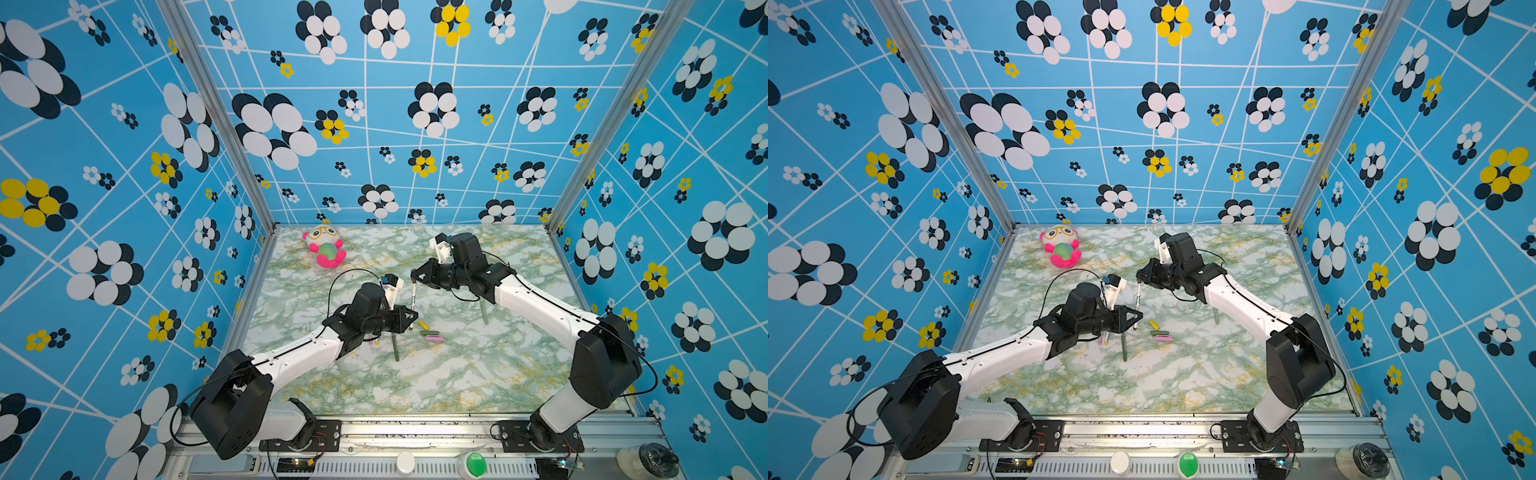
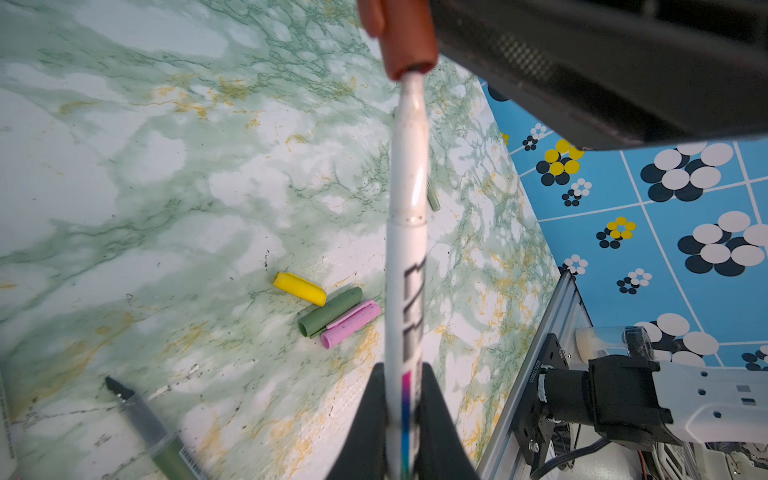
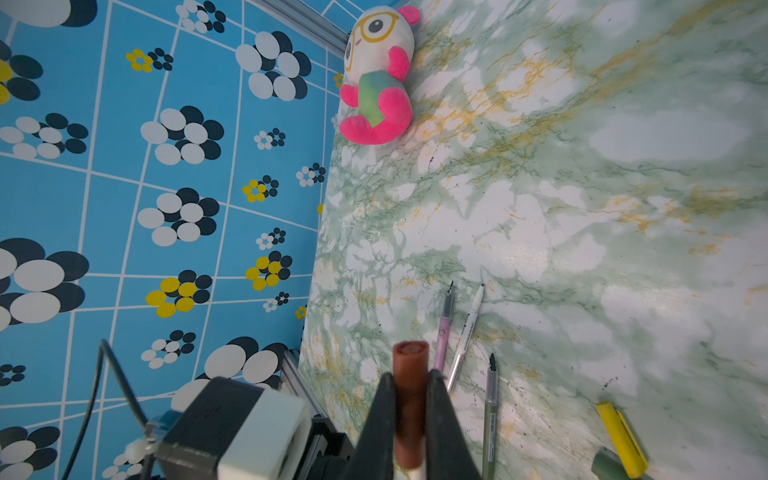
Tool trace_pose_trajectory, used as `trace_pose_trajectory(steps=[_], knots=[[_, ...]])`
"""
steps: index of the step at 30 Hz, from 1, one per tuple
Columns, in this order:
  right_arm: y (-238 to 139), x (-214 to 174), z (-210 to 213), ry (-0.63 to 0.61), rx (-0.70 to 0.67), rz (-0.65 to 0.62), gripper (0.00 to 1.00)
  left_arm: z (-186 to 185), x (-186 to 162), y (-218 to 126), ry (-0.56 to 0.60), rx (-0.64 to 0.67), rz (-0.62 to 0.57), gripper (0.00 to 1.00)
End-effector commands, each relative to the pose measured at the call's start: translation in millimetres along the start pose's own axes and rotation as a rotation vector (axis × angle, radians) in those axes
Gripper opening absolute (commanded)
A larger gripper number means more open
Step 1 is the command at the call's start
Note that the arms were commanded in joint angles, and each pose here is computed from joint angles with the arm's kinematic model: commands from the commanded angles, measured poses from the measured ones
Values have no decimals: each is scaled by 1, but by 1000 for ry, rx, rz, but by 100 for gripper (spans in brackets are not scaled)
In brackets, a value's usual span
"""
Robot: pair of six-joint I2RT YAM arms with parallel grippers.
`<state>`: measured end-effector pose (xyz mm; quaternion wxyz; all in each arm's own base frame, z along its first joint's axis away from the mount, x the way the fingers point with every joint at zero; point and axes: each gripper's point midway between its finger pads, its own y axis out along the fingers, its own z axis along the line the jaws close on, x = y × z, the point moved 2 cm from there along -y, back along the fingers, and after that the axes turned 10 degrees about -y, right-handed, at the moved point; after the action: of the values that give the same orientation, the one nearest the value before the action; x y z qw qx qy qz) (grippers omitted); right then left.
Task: Insert the pens into the pen caps
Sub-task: 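Align the brown-red cap over the white marker's black tip, then lower the brown-red cap onto the white marker tip with the right gripper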
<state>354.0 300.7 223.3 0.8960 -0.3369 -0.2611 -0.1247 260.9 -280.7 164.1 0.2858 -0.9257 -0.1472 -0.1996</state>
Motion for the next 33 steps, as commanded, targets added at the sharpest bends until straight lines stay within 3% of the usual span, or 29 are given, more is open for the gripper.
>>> trace_pose_trajectory(steps=[1, 33], knots=[[0, -2, 7, -27, 27, 6, 9, -6, 7, 2, 27, -12, -25, 0], [-1, -14, 22, -157, 23, 21, 9, -12, 18, -5, 37, -16, -85, 0]])
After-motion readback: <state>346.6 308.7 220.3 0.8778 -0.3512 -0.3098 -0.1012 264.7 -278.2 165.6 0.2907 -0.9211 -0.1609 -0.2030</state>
